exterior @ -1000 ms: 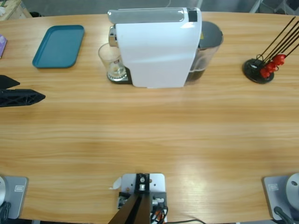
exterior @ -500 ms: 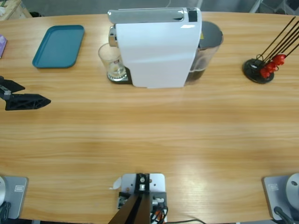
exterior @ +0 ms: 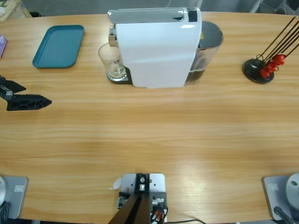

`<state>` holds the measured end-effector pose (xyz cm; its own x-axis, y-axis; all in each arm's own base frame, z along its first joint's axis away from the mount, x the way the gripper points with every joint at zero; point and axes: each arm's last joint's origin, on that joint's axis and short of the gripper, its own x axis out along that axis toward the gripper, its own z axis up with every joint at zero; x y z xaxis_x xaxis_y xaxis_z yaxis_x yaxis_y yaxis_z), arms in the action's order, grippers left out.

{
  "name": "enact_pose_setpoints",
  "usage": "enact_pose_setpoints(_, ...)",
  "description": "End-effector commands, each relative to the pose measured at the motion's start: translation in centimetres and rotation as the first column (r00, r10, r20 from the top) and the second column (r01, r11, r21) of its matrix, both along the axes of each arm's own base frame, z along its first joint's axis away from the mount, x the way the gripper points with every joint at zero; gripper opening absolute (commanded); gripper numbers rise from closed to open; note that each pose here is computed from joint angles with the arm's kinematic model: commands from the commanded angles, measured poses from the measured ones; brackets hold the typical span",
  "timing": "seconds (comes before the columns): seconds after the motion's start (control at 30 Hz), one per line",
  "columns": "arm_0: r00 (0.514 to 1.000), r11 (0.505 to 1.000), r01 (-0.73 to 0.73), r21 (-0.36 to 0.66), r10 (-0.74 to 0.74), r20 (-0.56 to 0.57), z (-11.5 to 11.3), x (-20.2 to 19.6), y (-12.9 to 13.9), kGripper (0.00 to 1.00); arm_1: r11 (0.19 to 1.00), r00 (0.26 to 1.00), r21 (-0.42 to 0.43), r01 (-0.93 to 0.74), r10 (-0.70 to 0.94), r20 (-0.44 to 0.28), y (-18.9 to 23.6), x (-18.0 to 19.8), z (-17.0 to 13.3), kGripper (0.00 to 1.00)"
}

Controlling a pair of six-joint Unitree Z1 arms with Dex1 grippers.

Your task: Pour coffee

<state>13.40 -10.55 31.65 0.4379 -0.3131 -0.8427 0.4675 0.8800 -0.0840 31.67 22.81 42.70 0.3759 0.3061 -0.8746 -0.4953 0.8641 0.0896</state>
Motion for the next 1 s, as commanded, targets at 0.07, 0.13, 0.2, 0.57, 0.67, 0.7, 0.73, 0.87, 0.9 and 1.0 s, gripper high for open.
enact_pose_setpoints(0.07, 0.999, 0.999, 0.023, 0.032, -0.022, -0.049, -1.6, 0.1, -0.4, 0.991, 0.997, 0.998, -0.081, -0.003, -0.003, -0.068, 1.2, 1.5, -3.6, 0.0)
enact_pose_setpoints(0.13, 0.999, 0.999, 0.023, 0.033, -0.022, -0.05, -1.6, 0.2, -0.4, 0.991, 0.997, 0.997, -0.083, -0.004, -0.002, -0.071, 1.3, 1.6, -3.8, 0.0)
enact_pose_setpoints(0.2, 0.999, 0.999, 0.023, 0.034, -0.022, -0.05, -1.6, 0.2, -0.4, 0.991, 0.996, 0.997, -0.086, -0.005, -0.001, -0.077, 1.4, 1.8, -4.1, 0.0)
enact_pose_setpoints(0.57, 0.998, 0.999, 0.025, 0.04, -0.023, -0.057, -1.8, 0.4, -0.6, 0.991, 0.994, 0.996, -0.107, 0.006, -0.016, -0.092, 1.0, 2.2, -5.3, 0.0)
enact_pose_setpoints(0.67, 0.998, 0.999, 0.025, 0.041, -0.023, -0.059, -1.9, 0.4, -0.6, 0.991, 0.994, 0.995, -0.111, 0.009, -0.02, -0.093, 0.7, 2.1, -5.4, 0.0)
enact_pose_setpoints(0.7, 0.998, 0.999, 0.025, 0.041, -0.023, -0.059, -1.9, 0.4, -0.6, 0.991, 0.994, 0.996, -0.112, 0.011, -0.021, -0.089, 0.5, 1.9, -5.2, 0.0)
enact_pose_setpoints(0.73, 0.998, 0.999, 0.025, 0.041, -0.023, -0.058, -1.9, 0.5, -0.6, 0.991, 0.994, 0.996, -0.111, 0.012, -0.021, -0.084, 0.4, 1.6, -4.9, 0.0)
enact_pose_setpoints(0.87, 0.998, 0.999, 0.026, 0.036, -0.024, -0.054, -1.9, 0.6, -0.8, 0.991, 0.994, 0.998, -0.108, 0.019, -0.025, -0.057, -0.3, 0.7, -3.8, 0.0)
enact_pose_setpoints(0.9, 0.998, 0.999, 0.025, 0.035, -0.023, -0.053, -1.8, 0.6, -0.8, 0.99, 0.994, 0.999, -0.105, 0.019, -0.024, -0.044, -0.4, 0.5, -3.3, 0.0)
enact_pose_setpoints(1.0, 0.998, 0.999, 0.024, 0.035, -0.022, -0.054, -1.9, 0.6, -0.7, 0.987, 0.997, 1.0, -0.078, 0.005, -0.003, 0.027, -0.5, -0.3, -0.8, 0.0)
